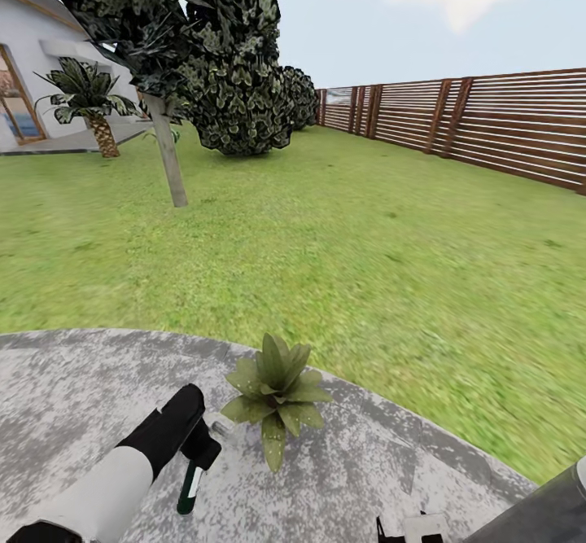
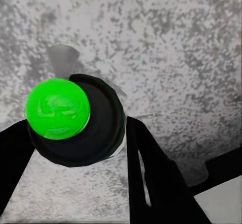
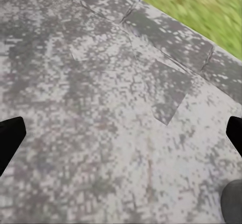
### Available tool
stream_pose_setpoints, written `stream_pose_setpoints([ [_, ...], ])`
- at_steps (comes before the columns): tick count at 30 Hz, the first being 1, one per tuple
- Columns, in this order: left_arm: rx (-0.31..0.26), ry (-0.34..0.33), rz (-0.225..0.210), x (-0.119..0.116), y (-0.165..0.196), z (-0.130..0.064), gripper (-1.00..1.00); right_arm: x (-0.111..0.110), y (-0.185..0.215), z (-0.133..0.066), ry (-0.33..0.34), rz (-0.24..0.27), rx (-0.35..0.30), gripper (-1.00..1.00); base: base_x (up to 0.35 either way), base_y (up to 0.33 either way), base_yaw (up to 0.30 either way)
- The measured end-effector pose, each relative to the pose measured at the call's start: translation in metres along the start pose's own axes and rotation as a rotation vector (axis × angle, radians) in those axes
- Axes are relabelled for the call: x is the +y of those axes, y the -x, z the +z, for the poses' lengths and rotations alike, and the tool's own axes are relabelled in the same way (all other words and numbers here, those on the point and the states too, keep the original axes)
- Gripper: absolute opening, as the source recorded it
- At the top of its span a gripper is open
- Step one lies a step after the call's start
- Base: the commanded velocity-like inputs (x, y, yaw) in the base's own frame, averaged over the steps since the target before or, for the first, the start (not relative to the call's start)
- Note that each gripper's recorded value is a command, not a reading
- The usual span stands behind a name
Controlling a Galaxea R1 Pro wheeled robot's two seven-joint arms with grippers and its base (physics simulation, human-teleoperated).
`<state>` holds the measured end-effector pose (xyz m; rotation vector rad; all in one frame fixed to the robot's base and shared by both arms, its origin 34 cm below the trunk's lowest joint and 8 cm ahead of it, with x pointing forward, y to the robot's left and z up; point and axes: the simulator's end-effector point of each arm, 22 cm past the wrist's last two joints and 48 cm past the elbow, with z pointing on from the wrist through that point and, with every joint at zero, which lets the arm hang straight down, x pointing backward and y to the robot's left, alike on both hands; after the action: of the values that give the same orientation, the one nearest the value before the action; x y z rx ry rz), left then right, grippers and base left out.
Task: Pick up the pesticide atomizer in the garden and spray insectifuge to fully cover both potted plants in the garden.
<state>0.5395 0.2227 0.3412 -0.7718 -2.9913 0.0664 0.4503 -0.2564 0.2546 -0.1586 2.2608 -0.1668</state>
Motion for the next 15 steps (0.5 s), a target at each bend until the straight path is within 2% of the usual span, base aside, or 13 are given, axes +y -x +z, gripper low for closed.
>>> stream_pose_setpoints([
  [3,-0.029,0.017,0.006,0.007,0.014,-0.011,-1.00,-0.004,0.001,0.001,-0.005,-0.001,-0.002,1.00,0.021,0.000,0.000],
  [7,-0.062,0.030,0.008,0.013,0.029,-0.024,-1.00,-0.007,0.001,0.001,-0.011,-0.001,-0.003,1.00,0.229,0.028,0.000],
  [15,-0.048,0.046,0.030,0.022,0.025,-0.025,-1.00,-0.007,0.000,0.001,-0.010,-0.003,-0.001,1.00,0.024,0.005,0.000],
])
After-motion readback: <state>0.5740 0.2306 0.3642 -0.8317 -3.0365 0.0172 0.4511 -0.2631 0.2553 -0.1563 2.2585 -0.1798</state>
